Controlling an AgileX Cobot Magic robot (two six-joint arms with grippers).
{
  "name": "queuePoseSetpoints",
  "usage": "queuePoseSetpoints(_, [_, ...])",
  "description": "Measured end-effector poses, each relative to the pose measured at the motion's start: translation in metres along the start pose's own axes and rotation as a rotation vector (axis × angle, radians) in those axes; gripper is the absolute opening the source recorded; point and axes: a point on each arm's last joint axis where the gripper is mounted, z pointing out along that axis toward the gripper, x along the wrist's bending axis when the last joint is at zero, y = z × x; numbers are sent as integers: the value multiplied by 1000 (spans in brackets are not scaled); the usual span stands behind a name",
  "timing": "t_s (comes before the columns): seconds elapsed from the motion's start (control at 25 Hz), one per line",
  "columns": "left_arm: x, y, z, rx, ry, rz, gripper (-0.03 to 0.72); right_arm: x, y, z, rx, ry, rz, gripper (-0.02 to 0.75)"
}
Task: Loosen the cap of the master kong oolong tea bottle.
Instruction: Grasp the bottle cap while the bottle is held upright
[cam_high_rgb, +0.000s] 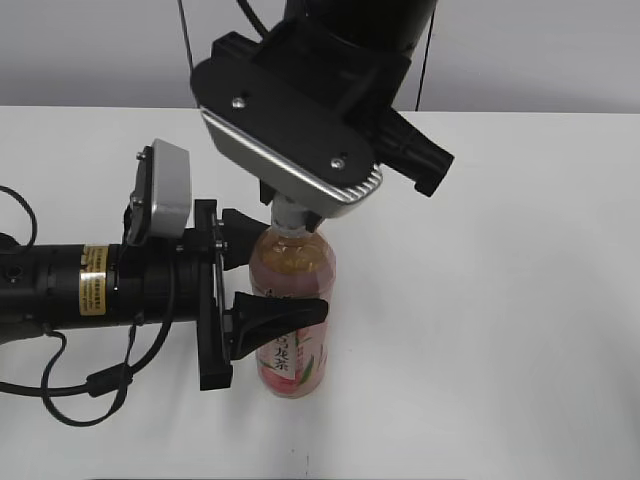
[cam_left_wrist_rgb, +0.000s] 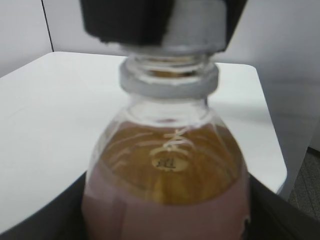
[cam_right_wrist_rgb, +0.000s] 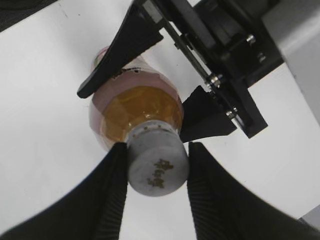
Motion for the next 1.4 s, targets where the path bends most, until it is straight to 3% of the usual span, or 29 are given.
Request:
queuePoseSetpoints(0.84, [0,0,0,1,-2,-3,460,0,0,-1,0,-5,-344,276])
queuePoseSetpoints(1.4, [0,0,0,3,0,-5,460,-1,3,-6,-14,-27,-330,274])
